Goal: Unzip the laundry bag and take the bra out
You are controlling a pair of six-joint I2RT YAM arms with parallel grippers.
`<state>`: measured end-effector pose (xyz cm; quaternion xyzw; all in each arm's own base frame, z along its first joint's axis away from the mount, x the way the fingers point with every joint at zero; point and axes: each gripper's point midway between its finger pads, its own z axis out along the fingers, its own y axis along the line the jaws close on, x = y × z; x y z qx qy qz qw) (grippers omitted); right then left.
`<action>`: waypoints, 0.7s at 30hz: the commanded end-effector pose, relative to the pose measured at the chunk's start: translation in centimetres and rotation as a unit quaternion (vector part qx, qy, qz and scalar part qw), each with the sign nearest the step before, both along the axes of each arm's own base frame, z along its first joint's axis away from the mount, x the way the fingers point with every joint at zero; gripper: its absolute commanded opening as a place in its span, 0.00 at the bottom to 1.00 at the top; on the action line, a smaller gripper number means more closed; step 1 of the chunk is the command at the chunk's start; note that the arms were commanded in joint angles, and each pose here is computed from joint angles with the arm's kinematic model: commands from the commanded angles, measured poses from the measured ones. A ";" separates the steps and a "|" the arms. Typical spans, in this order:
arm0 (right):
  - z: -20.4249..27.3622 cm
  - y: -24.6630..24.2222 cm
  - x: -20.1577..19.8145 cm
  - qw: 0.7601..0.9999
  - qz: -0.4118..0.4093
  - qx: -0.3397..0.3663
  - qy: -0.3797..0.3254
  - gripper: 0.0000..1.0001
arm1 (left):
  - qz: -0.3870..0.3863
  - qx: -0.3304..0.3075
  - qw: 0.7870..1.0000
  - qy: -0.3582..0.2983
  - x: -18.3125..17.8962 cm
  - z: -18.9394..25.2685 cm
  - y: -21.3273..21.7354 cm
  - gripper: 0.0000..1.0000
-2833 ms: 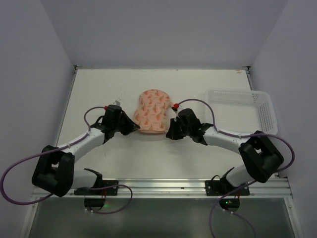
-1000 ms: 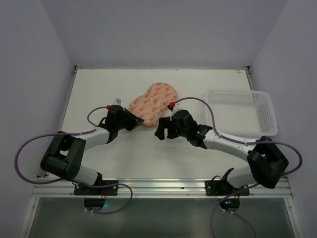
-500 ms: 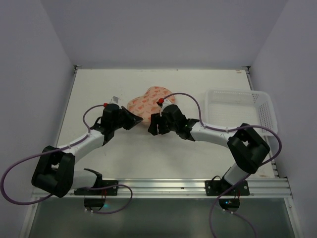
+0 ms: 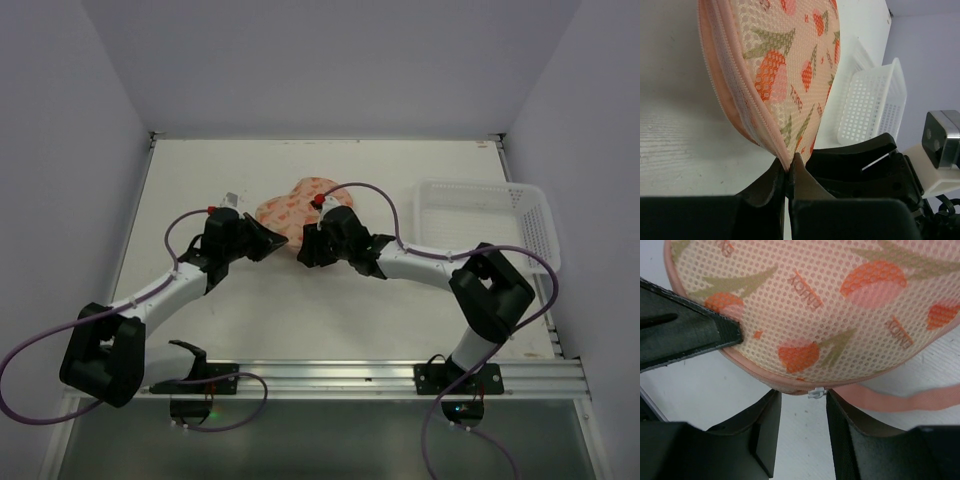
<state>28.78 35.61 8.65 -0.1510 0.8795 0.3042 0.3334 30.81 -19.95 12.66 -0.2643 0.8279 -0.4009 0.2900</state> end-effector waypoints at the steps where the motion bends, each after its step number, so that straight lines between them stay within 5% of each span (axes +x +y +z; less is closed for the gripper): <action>1: 2.3 1.4 1.2 0.999 0.004 0.022 -0.026 0.43 | -0.026 -0.010 0.999 -0.036 0.1 2.6 -0.9 0.00; 13: 1.7 1.3 1.7 1.000 -0.007 0.012 -0.027 0.36 | -0.031 -0.003 0.999 -0.037 -0.7 2.6 -0.6 0.00; 21: 1.7 0.0 1.6 0.999 -0.009 -0.012 -0.047 0.13 | -0.030 0.020 0.999 -0.032 -1.1 1.8 0.1 0.00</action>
